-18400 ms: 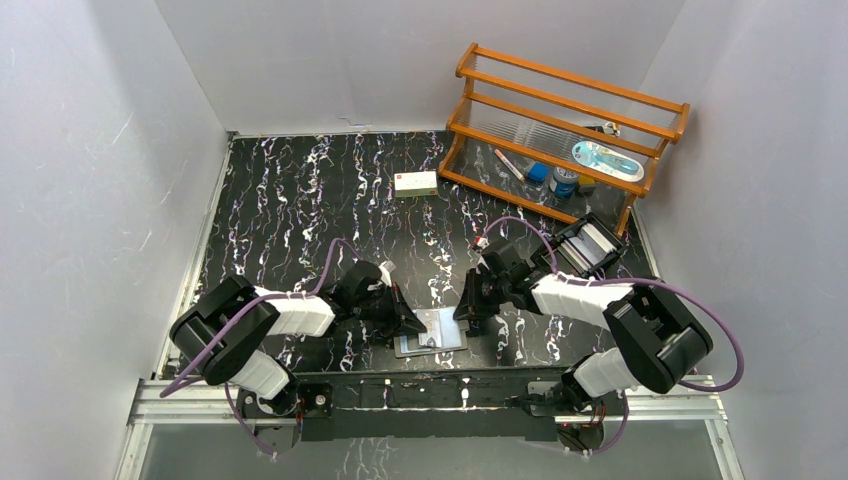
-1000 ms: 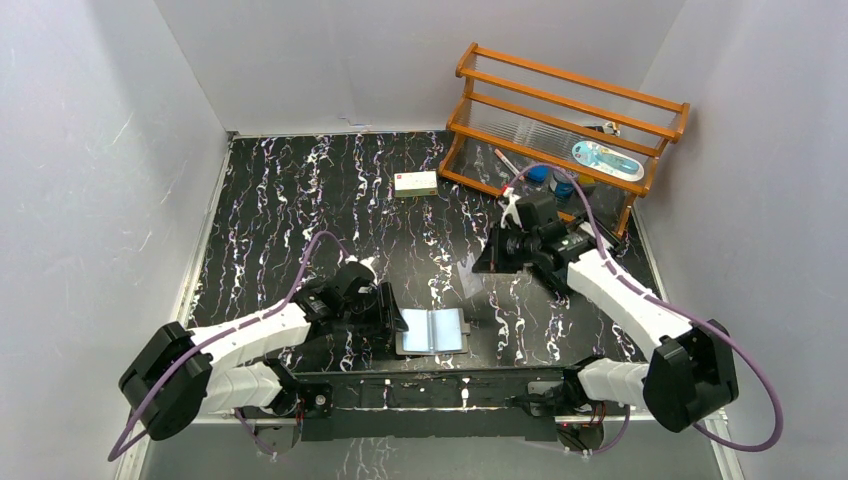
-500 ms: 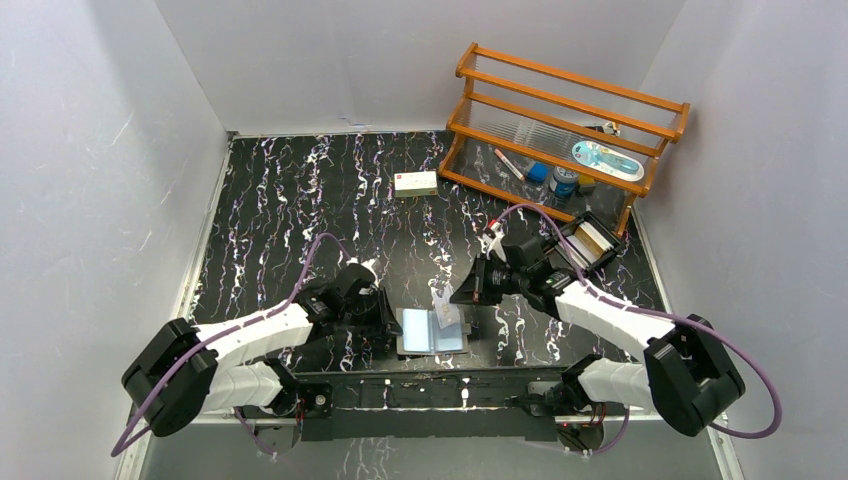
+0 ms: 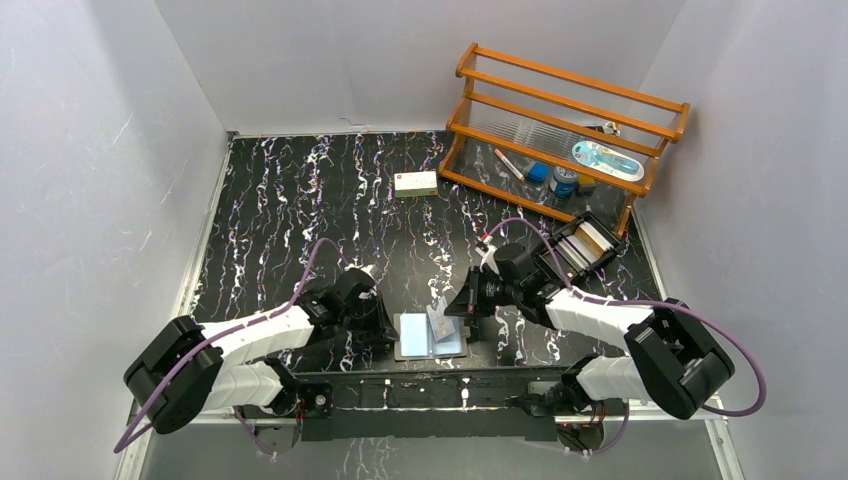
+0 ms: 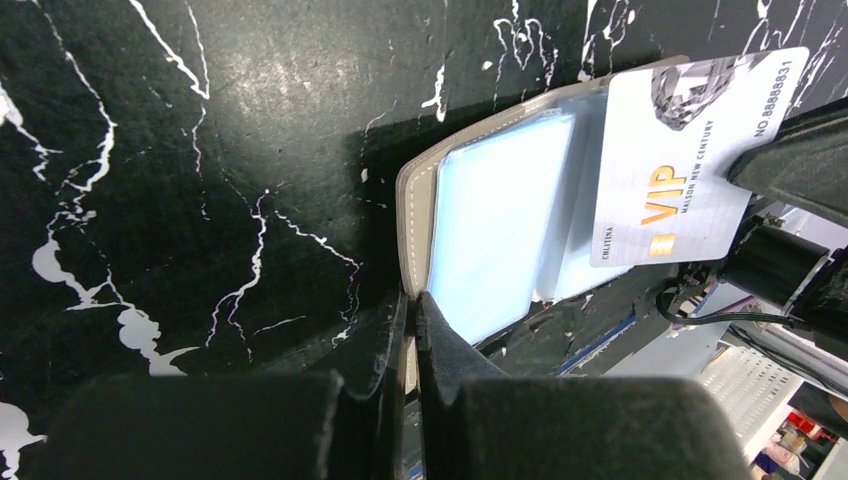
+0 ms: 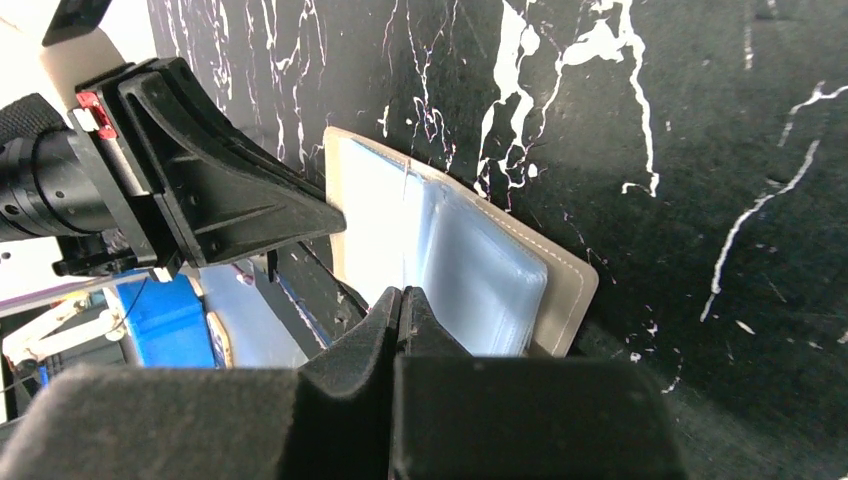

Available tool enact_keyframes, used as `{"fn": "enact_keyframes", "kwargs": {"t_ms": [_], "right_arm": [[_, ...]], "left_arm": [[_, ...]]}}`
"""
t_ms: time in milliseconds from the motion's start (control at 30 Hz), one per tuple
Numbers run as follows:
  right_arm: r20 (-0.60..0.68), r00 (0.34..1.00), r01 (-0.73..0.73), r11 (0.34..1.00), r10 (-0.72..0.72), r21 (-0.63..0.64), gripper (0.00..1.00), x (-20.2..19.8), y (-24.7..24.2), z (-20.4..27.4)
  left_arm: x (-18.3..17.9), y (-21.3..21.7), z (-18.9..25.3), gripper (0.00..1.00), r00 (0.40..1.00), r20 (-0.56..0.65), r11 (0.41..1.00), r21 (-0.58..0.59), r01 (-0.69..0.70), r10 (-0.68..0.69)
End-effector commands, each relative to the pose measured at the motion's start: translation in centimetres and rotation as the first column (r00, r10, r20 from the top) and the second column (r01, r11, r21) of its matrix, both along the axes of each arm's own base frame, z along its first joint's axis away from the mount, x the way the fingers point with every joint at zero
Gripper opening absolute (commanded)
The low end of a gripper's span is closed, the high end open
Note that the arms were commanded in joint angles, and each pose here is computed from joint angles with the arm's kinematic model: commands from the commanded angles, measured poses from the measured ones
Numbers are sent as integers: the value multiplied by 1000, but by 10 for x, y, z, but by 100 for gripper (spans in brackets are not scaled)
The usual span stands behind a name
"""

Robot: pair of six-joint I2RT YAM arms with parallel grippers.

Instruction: Put the credit cards into the card holder

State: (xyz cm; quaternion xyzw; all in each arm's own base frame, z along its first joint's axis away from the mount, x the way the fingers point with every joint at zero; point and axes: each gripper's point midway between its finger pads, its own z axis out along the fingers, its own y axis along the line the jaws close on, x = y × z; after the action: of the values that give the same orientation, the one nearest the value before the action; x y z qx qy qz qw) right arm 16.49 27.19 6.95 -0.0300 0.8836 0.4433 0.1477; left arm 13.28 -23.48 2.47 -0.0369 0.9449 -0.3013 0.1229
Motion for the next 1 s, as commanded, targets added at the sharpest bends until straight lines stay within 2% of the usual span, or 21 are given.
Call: {"fn": "enact_keyframes", "kwargs": {"t_ms": [0,433,767,967], "right_arm": [[41,999,-29,999,28,43,0,0,13,5],[4,1000,-21,1000,21,19,0,-10,14,-12],[7,999,37,999,-37,-3,0,-10,4,-10],[-12,1000,13,999,-13,32,0,-16,8,-9]], "left_arm": [[-3,6,-6,0,1000,-17,1000,20,-10,10],[-3,6,-6,0,1000,-13,1000,20,-11,11],[-3,8,-7,0,1000,-11,1000,25,-15,15],[-2,7,-6,0,1000,-9,1000,21,-15,15]]}}
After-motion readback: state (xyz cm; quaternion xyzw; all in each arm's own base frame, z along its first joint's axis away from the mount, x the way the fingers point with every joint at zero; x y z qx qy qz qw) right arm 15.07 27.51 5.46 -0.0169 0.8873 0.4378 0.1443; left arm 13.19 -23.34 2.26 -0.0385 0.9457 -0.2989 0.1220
